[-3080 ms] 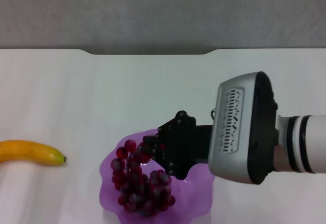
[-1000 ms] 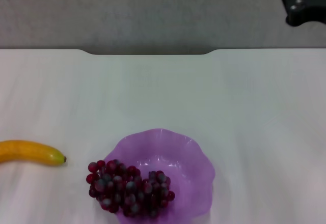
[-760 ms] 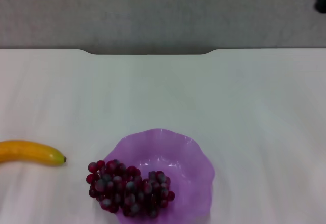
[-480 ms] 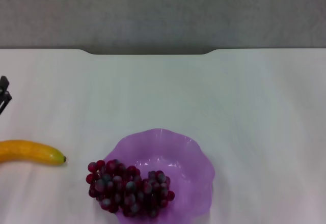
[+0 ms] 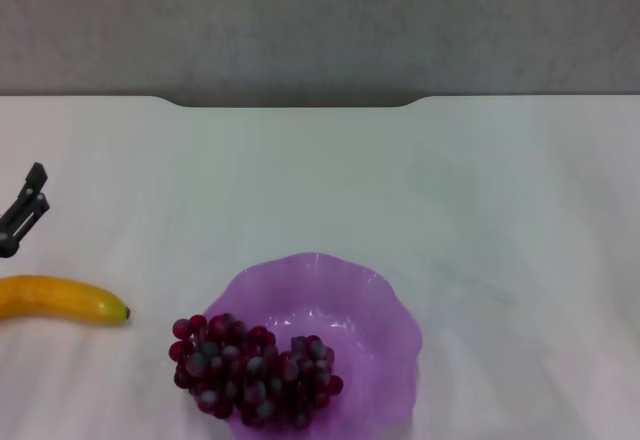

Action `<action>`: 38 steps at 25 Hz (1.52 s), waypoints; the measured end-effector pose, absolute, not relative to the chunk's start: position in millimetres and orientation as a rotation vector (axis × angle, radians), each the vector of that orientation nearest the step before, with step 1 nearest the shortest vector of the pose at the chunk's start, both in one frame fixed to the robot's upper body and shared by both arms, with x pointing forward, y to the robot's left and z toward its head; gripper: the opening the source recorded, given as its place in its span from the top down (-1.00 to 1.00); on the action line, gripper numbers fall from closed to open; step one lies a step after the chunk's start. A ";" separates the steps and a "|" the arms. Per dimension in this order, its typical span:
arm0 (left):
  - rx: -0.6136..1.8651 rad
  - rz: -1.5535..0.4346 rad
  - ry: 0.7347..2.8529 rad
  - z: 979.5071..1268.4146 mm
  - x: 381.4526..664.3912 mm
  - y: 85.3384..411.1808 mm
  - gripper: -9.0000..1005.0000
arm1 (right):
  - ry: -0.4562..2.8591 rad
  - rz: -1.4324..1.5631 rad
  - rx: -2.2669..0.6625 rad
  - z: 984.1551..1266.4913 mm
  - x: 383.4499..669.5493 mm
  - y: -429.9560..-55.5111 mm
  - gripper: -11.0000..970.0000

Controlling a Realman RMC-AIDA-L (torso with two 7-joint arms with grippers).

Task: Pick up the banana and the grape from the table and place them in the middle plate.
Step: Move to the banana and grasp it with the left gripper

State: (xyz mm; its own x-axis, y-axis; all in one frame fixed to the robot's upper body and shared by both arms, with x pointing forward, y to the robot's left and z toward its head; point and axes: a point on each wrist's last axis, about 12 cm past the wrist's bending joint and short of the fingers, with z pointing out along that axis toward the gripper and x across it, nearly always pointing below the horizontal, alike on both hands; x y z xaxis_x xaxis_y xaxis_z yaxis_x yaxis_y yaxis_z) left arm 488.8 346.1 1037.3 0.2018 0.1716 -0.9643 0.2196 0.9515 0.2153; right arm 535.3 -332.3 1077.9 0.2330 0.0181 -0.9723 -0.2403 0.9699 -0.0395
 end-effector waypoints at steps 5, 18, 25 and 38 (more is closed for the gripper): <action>0.392 -0.051 1.381 1039.0 490.1 349.4 -0.77 | 1.377 0.196 -0.211 1062.7 543.0 -327.3 0.96; 0.514 -0.066 1.447 1039.7 487.7 371.3 -0.77 | 1.429 0.190 -0.217 1054.0 540.9 -329.0 0.96; 0.535 -0.110 1.503 1047.6 489.1 396.2 -0.77 | 1.462 0.189 -0.240 1050.2 542.2 -326.8 0.96; 0.570 0.029 1.760 1105.6 521.3 411.5 -0.76 | 1.522 0.221 -0.289 1050.9 562.3 -311.5 0.96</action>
State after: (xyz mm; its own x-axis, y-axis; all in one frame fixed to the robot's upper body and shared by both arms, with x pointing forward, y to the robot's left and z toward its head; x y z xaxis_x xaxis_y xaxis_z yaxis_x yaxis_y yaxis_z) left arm 521.3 411.5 1105.6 -0.1542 0.3889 -0.9083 0.3593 0.8784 0.3151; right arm 562.3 -311.5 1050.9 0.0400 -0.0372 -0.9985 -0.3194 0.9464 -0.0481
